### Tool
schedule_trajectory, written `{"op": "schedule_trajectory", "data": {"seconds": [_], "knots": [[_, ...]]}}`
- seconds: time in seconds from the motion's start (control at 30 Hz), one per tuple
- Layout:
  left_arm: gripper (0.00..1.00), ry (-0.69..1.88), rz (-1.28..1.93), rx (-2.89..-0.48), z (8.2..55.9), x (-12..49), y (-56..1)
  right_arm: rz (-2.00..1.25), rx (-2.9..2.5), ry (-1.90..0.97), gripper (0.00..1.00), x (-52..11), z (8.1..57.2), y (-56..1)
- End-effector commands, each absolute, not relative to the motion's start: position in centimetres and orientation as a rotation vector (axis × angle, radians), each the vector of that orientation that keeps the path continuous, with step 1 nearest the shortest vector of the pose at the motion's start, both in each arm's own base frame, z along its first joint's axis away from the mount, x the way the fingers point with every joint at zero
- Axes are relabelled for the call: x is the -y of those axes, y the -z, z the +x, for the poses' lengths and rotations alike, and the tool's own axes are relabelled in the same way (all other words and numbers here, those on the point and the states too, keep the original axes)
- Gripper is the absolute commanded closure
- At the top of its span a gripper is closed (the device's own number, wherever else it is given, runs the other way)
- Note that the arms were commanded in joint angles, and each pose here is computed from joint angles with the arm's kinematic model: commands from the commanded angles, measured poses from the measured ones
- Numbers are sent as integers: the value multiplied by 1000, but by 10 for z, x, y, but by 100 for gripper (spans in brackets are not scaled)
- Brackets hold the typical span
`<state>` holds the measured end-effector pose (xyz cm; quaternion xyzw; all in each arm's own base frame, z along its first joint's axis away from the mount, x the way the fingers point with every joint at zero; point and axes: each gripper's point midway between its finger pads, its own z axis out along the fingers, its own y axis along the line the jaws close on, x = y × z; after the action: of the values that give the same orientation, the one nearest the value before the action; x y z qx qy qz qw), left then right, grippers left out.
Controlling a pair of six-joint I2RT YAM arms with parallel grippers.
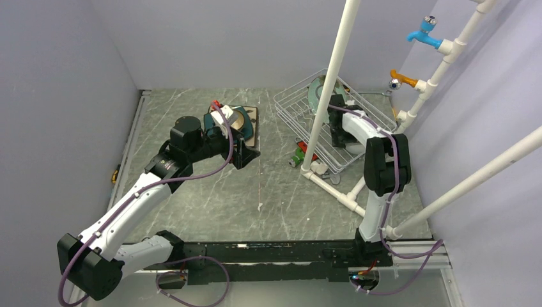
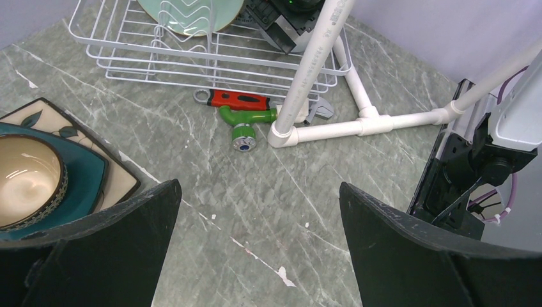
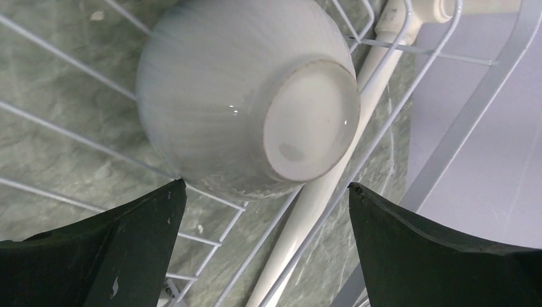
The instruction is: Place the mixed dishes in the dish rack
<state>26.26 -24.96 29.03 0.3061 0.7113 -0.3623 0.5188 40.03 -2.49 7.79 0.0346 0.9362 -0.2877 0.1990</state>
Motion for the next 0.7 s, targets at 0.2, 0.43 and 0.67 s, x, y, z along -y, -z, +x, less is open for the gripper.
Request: {"op": "schedule_trajectory", "data": {"seconds": [0.2,0.43,0.67], "knots": [[1,878,731,-1655,263,252,-308,224,-2489,851,2,41,428,-97],[1,874,731,-1660,264,252,-306,312,-2472,881,2,62,431,-98],[1,873,731,-1670,264,253,-303,307,-2473,849,2,62,435,-96]]}}
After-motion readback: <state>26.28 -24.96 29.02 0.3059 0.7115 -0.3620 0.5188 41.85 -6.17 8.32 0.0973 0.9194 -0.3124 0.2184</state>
